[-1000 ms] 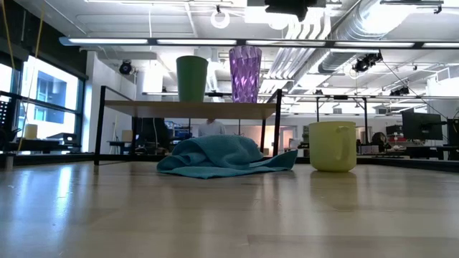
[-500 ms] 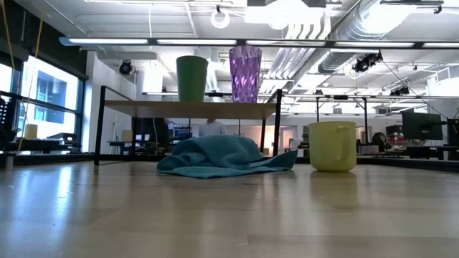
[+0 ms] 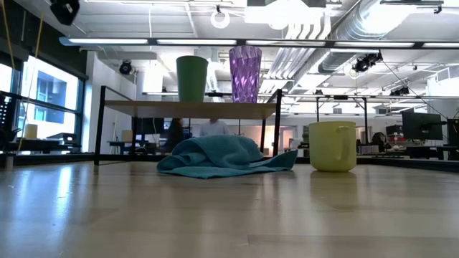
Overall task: Stack small to large cups/mugs on shelf
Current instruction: Put the yellow mug on the shelf
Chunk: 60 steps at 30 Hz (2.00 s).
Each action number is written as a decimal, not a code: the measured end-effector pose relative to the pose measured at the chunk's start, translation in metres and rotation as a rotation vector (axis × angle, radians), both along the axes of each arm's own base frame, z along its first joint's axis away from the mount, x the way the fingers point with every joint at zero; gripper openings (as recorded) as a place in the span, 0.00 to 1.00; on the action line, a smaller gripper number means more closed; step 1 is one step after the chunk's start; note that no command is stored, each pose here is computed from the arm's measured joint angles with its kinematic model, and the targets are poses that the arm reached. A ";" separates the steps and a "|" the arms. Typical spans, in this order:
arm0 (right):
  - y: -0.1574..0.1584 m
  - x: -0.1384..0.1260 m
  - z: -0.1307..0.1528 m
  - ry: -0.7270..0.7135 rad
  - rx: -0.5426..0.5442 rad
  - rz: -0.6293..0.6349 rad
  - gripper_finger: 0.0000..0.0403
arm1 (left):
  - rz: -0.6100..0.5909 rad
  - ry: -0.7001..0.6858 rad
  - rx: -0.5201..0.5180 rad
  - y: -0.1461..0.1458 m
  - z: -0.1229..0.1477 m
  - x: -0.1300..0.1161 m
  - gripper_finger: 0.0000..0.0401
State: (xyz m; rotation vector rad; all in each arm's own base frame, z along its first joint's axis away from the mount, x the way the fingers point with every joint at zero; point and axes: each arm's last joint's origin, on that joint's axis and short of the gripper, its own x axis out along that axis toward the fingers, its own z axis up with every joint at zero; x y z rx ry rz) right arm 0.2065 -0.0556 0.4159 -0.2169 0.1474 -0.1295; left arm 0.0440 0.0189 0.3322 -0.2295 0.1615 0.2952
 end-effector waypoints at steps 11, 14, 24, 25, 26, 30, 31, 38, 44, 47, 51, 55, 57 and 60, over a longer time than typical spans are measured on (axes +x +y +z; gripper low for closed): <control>-0.006 -0.011 0.005 -0.023 -0.007 -0.044 0.37 | -0.056 -0.097 0.003 0.008 -0.011 0.015 0.14; -0.008 -0.017 0.005 -0.011 -0.003 -0.064 0.37 | -0.069 -0.094 -0.002 0.009 -0.015 0.018 0.14; -0.008 -0.037 -0.009 0.159 0.093 -0.109 0.37 | -0.091 -0.070 0.000 0.012 -0.028 0.023 0.14; -0.007 -0.040 -0.008 0.155 0.097 -0.109 0.37 | -0.091 -0.069 0.003 0.013 -0.028 0.023 0.14; -0.006 -0.043 -0.007 0.148 0.098 -0.109 0.37 | -0.091 -0.069 0.003 0.013 -0.028 0.023 0.14; 0.001 -0.055 -0.001 0.112 0.102 -0.100 0.37 | -0.103 -0.078 0.010 0.012 -0.027 0.024 0.14; 0.003 -0.059 -0.001 0.104 0.099 -0.094 0.37 | -0.111 -0.080 0.013 0.012 -0.027 0.024 0.14; 0.016 -0.079 -0.044 -0.062 0.064 -0.012 0.37 | -0.157 -0.136 0.059 0.011 -0.020 0.024 0.14; 0.023 -0.101 -0.079 -0.236 0.064 -0.036 0.37 | -0.146 -0.175 0.091 0.012 -0.015 0.024 0.14; 0.026 -0.110 -0.087 -0.273 0.078 -0.034 0.37 | -0.099 -0.173 0.096 0.013 -0.015 0.024 0.14; 0.028 -0.117 -0.090 -0.303 0.118 -0.030 0.37 | -0.010 -0.171 0.092 0.015 -0.015 0.024 0.14; 0.029 -0.117 -0.090 -0.308 0.149 -0.020 0.37 | 0.011 -0.171 0.093 0.016 -0.015 0.023 0.14; 0.029 -0.117 -0.091 -0.294 0.155 -0.021 0.37 | 0.002 -0.171 0.092 0.016 -0.015 0.024 0.14; 0.028 -0.116 -0.093 -0.271 0.159 -0.033 0.37 | -0.016 -0.151 0.088 0.015 -0.018 0.024 0.14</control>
